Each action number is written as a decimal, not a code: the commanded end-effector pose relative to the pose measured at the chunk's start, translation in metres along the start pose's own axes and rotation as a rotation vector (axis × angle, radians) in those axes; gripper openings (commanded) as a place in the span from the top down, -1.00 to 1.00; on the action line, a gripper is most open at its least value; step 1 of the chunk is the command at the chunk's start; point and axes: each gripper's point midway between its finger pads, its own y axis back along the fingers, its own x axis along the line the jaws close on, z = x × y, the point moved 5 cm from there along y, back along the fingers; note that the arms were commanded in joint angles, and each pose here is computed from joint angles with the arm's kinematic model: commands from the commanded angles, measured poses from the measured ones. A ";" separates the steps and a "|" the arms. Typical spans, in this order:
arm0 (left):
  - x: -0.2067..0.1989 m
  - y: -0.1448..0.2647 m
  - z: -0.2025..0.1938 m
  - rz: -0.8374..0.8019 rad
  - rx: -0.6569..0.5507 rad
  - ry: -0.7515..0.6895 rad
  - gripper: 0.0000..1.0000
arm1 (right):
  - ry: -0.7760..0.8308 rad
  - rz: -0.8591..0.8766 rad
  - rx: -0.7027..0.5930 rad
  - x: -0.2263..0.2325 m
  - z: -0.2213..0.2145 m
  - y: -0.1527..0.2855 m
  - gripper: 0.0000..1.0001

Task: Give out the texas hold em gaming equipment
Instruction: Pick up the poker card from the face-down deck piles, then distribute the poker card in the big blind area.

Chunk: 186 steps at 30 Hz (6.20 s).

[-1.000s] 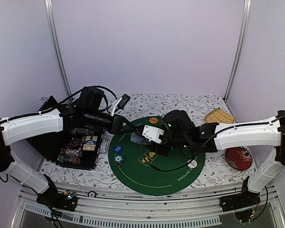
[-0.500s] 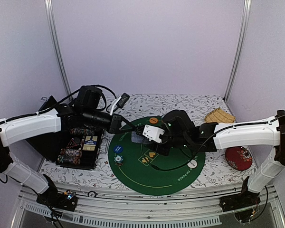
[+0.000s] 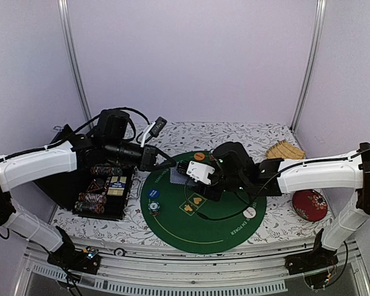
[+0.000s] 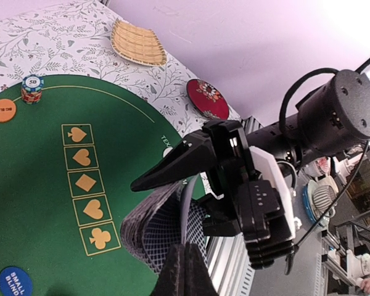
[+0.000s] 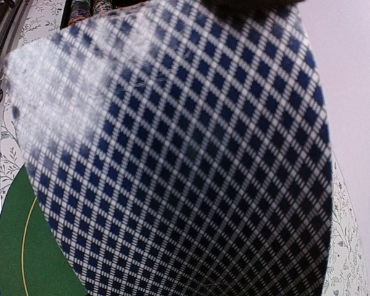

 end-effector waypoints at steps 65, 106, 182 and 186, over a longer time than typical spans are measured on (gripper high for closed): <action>0.007 0.034 0.003 -0.024 -0.052 -0.002 1.00 | -0.045 -0.001 -0.018 -0.009 -0.010 0.007 0.08; 0.148 0.075 -0.052 0.336 -0.082 0.359 1.00 | -0.055 -0.055 0.029 -0.028 -0.025 0.026 0.08; 0.140 -0.054 0.036 0.299 -0.463 0.442 -0.26 | -0.072 -0.051 0.006 -0.035 -0.029 0.052 0.08; 0.093 -0.031 0.038 0.185 -0.335 0.184 -0.42 | -0.057 -0.035 0.001 -0.035 -0.024 0.046 0.08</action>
